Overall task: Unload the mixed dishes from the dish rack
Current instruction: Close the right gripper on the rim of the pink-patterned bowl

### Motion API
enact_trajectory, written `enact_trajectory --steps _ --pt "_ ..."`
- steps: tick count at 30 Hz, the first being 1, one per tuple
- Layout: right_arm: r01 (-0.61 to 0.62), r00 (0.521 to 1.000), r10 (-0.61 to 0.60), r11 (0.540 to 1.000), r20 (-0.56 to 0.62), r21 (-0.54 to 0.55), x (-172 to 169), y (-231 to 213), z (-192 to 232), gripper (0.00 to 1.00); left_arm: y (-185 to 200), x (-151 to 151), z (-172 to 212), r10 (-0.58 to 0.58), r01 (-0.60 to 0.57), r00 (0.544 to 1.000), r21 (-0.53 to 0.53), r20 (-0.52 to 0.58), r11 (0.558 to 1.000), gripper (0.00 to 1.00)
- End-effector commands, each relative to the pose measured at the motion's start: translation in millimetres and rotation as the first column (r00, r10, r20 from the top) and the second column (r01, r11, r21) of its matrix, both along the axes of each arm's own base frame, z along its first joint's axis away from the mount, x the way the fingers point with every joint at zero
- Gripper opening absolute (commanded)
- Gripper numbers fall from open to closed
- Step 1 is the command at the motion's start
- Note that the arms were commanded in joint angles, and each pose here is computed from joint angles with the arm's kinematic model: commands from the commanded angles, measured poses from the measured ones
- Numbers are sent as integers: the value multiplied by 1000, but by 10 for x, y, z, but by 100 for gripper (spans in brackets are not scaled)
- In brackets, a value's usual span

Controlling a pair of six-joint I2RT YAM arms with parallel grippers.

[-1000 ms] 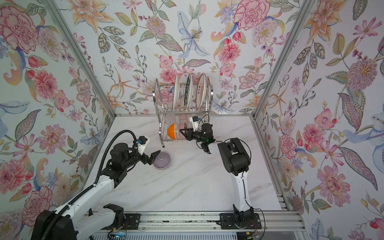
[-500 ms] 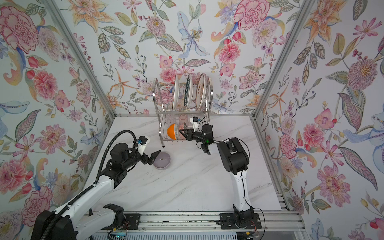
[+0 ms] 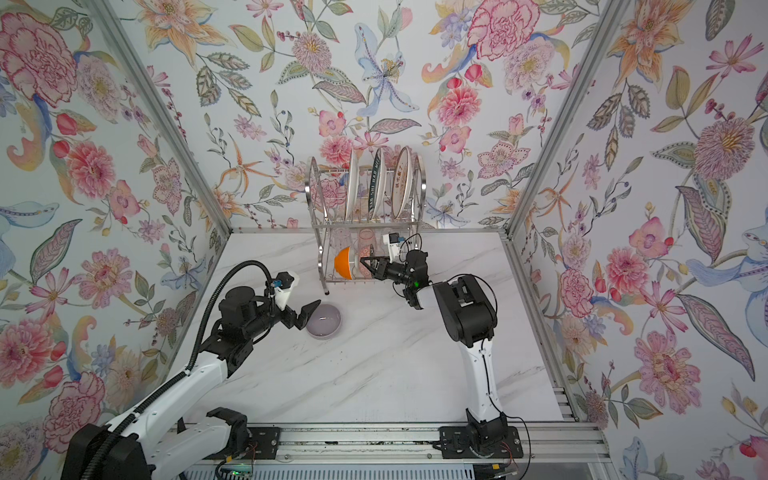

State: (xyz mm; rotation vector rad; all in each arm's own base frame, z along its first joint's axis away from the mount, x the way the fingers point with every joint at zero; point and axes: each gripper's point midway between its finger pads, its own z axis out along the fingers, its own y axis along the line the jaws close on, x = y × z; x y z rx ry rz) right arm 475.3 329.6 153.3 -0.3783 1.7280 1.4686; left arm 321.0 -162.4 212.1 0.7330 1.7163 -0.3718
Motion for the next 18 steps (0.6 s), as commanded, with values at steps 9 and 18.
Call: enact_trajectory --steps 9,18 --pt "-3 998 -3 995 55 100 96 6 253 0 -21 -17 48 5 -4 1000 -16 19 1000 99" --pt "-14 997 3 989 74 145 71 -2 400 0 -15 -14 91 7 -6 999 -18 31 1000 99"
